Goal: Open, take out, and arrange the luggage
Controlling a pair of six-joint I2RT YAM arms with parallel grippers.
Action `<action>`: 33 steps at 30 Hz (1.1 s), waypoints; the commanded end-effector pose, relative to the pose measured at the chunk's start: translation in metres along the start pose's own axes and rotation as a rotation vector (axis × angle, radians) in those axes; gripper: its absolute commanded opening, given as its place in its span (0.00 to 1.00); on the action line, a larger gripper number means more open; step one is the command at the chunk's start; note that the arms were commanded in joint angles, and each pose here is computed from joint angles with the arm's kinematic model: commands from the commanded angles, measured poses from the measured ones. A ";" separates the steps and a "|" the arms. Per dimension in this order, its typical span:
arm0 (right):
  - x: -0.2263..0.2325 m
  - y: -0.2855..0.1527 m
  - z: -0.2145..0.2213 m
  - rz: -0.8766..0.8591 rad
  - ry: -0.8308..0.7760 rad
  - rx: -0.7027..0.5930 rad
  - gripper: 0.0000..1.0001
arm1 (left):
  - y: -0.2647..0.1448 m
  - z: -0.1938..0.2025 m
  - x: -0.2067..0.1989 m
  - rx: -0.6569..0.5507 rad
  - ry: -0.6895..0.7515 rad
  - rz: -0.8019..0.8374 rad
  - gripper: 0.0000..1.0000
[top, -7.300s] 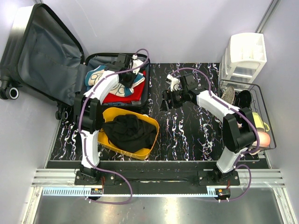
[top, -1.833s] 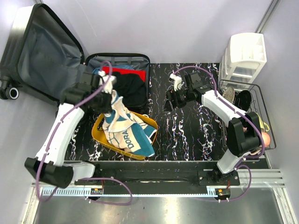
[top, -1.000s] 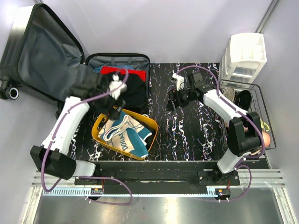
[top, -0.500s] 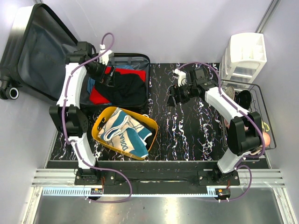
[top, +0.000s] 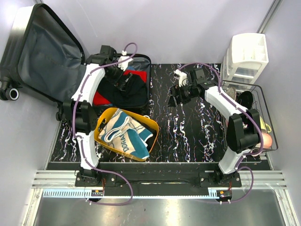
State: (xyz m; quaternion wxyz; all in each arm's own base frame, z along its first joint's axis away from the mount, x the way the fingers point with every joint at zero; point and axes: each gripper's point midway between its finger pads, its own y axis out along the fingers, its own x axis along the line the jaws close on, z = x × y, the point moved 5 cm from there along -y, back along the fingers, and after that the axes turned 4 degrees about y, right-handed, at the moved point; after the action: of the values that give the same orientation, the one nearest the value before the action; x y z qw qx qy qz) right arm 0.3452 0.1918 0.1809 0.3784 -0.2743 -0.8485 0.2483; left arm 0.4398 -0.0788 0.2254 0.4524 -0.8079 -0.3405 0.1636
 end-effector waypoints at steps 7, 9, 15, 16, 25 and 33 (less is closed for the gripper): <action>-0.003 -0.008 -0.021 0.007 -0.019 -0.046 0.84 | 0.025 0.004 0.014 0.042 -0.043 -0.099 0.64; -0.005 -0.008 -0.020 0.010 -0.013 -0.047 0.84 | 0.017 0.014 0.011 0.045 -0.039 -0.080 0.49; -0.008 -0.010 -0.018 0.010 -0.002 -0.046 0.84 | -0.018 0.043 0.001 0.050 -0.068 0.017 0.00; -0.009 -0.010 -0.019 0.011 -0.005 -0.048 0.84 | -0.023 0.049 -0.001 0.057 -0.081 0.037 0.00; -0.010 -0.013 -0.018 0.009 -0.012 -0.053 0.83 | -0.063 0.116 -0.006 0.199 0.079 -0.029 0.00; -0.010 -0.011 -0.019 -0.001 -0.002 -0.053 0.83 | -0.071 0.099 0.011 0.064 -0.092 -0.039 0.73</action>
State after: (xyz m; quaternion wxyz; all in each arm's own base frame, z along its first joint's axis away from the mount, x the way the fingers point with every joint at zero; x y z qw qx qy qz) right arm 0.3561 0.1800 0.1821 0.3833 -0.2894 -0.8433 0.2412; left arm 0.3412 0.0110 0.2037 0.5321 -0.7560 -0.3244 0.2000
